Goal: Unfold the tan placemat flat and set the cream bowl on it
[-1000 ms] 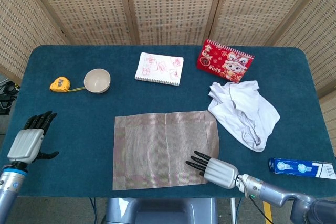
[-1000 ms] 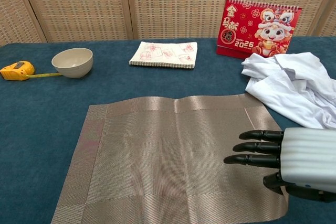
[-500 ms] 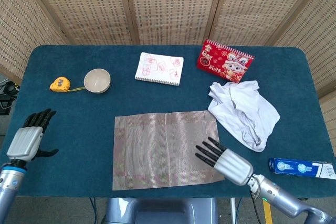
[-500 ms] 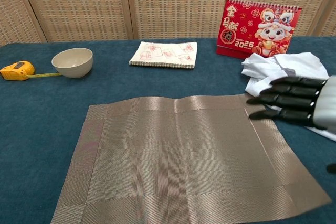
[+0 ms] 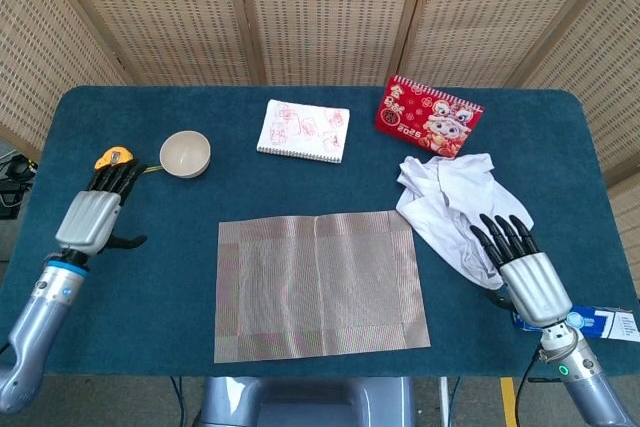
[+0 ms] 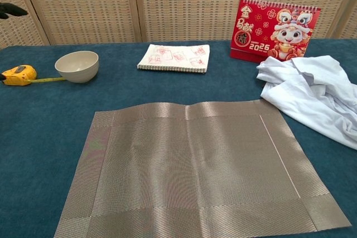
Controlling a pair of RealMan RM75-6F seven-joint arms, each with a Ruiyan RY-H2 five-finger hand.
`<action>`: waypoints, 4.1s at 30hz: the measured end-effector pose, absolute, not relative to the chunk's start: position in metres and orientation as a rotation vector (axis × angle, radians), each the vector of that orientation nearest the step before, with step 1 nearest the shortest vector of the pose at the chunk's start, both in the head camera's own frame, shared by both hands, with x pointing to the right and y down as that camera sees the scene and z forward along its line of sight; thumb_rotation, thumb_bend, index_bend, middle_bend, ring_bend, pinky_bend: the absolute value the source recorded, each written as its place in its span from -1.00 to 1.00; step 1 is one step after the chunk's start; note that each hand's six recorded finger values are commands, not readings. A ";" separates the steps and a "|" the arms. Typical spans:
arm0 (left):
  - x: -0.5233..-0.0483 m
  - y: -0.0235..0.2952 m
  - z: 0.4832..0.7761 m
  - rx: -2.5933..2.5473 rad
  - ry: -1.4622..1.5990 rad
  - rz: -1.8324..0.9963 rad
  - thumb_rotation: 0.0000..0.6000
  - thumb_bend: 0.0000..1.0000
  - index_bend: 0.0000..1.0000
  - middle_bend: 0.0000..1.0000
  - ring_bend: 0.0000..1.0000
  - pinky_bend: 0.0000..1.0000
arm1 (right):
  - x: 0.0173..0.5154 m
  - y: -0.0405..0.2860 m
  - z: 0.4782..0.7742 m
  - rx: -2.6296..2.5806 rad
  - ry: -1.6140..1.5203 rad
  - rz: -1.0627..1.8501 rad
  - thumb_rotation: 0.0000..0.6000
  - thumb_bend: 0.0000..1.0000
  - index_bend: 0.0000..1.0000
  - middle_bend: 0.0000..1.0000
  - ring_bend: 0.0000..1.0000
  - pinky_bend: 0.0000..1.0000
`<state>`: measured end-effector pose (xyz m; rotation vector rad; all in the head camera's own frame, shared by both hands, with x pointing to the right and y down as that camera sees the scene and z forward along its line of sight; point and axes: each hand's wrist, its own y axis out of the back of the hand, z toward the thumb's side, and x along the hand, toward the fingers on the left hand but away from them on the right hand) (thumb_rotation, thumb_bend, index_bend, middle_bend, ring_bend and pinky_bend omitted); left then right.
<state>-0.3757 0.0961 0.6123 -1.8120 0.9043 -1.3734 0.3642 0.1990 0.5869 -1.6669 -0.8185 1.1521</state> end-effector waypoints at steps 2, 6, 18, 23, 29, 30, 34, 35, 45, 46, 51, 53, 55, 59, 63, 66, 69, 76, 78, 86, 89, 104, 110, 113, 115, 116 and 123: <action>-0.364 0.083 0.620 -1.824 0.880 -1.362 1.00 -1.00 -1.00 -1.00 -1.00 -1.00 | 0.367 0.204 0.587 -1.665 -0.869 1.166 1.00 -1.00 -1.00 -1.00 -1.00 -1.00; -0.349 0.063 0.636 -1.829 0.843 -1.387 1.00 -1.00 -1.00 -1.00 -1.00 -1.00 | 0.372 0.214 0.586 -1.630 -0.924 1.194 1.00 -1.00 -1.00 -1.00 -1.00 -1.00; -0.329 0.010 0.692 -1.791 0.775 -1.560 1.00 -1.00 -1.00 -1.00 -1.00 -1.00 | 0.388 0.213 0.589 -1.586 -0.934 1.226 1.00 -1.00 -0.98 -1.00 -1.00 -1.00; -0.333 0.004 0.711 -1.782 0.764 -1.628 1.00 -1.00 -1.00 -1.00 -1.00 -1.00 | 0.393 0.212 0.590 -1.584 -0.945 1.235 1.00 -1.00 -0.96 -1.00 -1.00 -1.00; -0.341 -0.001 0.733 -1.771 0.753 -1.702 1.00 -0.99 -0.91 -1.00 -1.00 -1.00 | 0.395 0.210 0.593 -1.587 -0.950 1.246 1.00 -1.00 -0.95 -1.00 -1.00 -1.00; -0.342 -0.002 0.738 -1.773 0.750 -1.715 1.00 -0.97 -0.83 -1.00 -1.00 -1.00 | 0.395 0.210 0.593 -1.588 -0.950 1.246 1.00 -1.00 -0.95 -1.00 -1.00 -1.00; -0.339 -0.006 0.751 -1.778 0.740 -1.740 1.00 -0.73 -0.37 -1.00 -1.00 -1.00 | 0.396 0.210 0.593 -1.586 -0.955 1.244 1.00 -1.00 -0.95 -1.00 -1.00 -1.00; -0.338 -0.008 0.755 -1.777 0.735 -1.746 1.00 -0.67 -0.33 -1.00 -1.00 -1.00 | 0.396 0.210 0.592 -1.587 -0.958 1.244 1.00 -1.00 -0.95 -1.00 -1.00 -1.00; -0.314 -0.011 0.780 -1.764 0.700 -1.769 1.00 -0.12 0.13 -1.00 -1.00 -1.00 | 0.396 0.208 0.591 -1.591 -0.980 1.231 1.00 -1.00 -0.94 -1.00 -1.00 -1.00; -0.313 -0.010 0.781 -1.763 0.702 -1.767 1.00 -0.05 0.20 -1.00 -1.00 -1.00 | 0.396 0.208 0.591 -1.592 -0.982 1.227 1.00 -1.00 -0.94 -1.00 -1.00 -1.00; -0.315 -0.012 0.777 -1.754 0.731 -1.748 1.00 -0.01 0.45 -1.00 -1.00 -1.00 | 0.395 0.209 0.589 -1.598 -0.990 1.215 1.00 -1.00 -0.94 -1.00 -1.00 -1.00; -0.316 -0.013 0.774 -1.754 0.747 -1.733 1.00 -0.01 0.48 -1.00 -1.00 -1.00 | 0.394 0.209 0.588 -1.601 -0.992 1.210 1.00 -1.00 -0.94 -1.00 -1.00 -1.00; -0.317 -0.015 0.768 -1.755 0.766 -1.709 1.00 -0.01 0.50 -1.00 -1.00 -1.00 | 0.394 0.209 0.588 -1.602 -0.992 1.206 1.00 -1.00 -0.94 -1.00 -1.00 -1.00; -0.317 -0.018 0.754 -1.763 0.792 -1.656 1.00 -0.01 0.50 -1.00 -1.00 -1.00 | 0.392 0.210 0.587 -1.606 -0.991 1.199 1.00 -1.00 -0.94 -1.00 -1.00 -1.00; -0.307 -0.018 0.735 -1.778 0.773 -1.565 1.00 -0.01 0.50 -1.00 -1.00 -1.00 | 0.389 0.211 0.585 -1.611 -0.993 1.187 1.00 -1.00 -0.93 -1.00 -1.00 -1.00; -0.291 -0.012 0.718 -1.803 0.741 -1.472 1.00 -0.01 0.50 -1.00 -1.00 -1.00 | 0.388 0.211 0.584 -1.612 -0.993 1.183 1.00 -1.00 -0.93 -1.00 -1.00 -1.00; -0.273 -0.002 0.699 -1.828 0.707 -1.372 1.00 -0.02 0.51 -1.00 -1.00 -1.00 | 0.387 0.211 0.583 -1.613 -0.994 1.178 1.00 -1.00 -0.92 -1.00 -1.00 -1.00; -0.224 0.035 0.661 -1.871 0.584 -1.121 1.00 -0.03 0.51 -1.00 -1.00 -1.00 | 0.385 0.212 0.580 -1.618 -0.999 1.165 1.00 -1.00 -0.92 -1.00 -1.00 -1.00; -0.207 0.052 0.654 -1.894 0.534 -1.044 1.00 -0.03 0.51 -1.00 -1.00 -1.00 | 0.386 0.212 0.579 -1.617 -1.001 1.164 1.00 -1.00 -0.91 -1.00 -1.00 -1.00; -0.154 0.117 0.655 -2.022 0.397 -0.855 1.00 -0.03 0.52 -1.00 -1.00 -1.00 | 0.385 0.212 0.575 -1.617 -1.009 1.149 1.00 -1.00 -0.91 -1.00 -1.00 -1.00; -0.139 0.136 0.662 -2.062 0.359 -0.820 1.00 -0.03 0.52 -1.00 -1.00 -1.00 | 0.386 0.212 0.573 -1.616 -1.015 1.145 1.00 -1.00 -0.91 -1.00 -1.00 -1.00; -0.121 0.189 0.679 -2.099 0.160 -0.777 1.00 -0.07 0.36 -1.00 -1.00 -1.00 | 0.387 0.212 0.569 -1.621 -1.026 1.135 1.00 -1.00 -0.90 -1.00 -1.00 -1.00; -0.130 0.191 0.683 -2.068 0.121 -0.807 1.00 -0.50 -0.55 -1.00 -1.00 -1.00 | 0.386 0.212 0.568 -1.621 -1.025 1.130 1.00 -1.00 -0.89 -1.00 -1.00 -1.00; -0.135 0.189 0.682 -2.051 0.107 -0.820 1.00 -0.80 -0.99 -1.00 -1.00 -1.00 | 0.386 0.212 0.567 -1.621 -1.027 1.127 1.00 -1.00 -0.89 -1.00 -1.00 -1.00; -0.137 0.188 0.681 -2.054 0.106 -0.824 1.00 -0.94 -1.00 -1.00 -1.00 -1.00 | 0.385 0.212 0.566 -1.620 -1.028 1.125 1.00 -1.00 -0.89 -1.00 -1.00 -1.00; -0.138 0.187 0.679 -2.057 0.109 -0.825 1.00 -0.99 -1.00 -1.00 -1.00 -1.00 | 0.385 0.212 0.566 -1.620 -1.028 1.125 1.00 -1.00 -0.89 -1.00 -1.00 -1.00; -0.153 0.171 0.656 -2.047 0.209 -0.808 1.00 -1.00 -1.00 -1.00 -1.00 -1.00 | 0.384 0.213 0.564 -1.623 -1.031 1.113 1.00 -1.00 -0.89 -1.00 -1.00 -1.00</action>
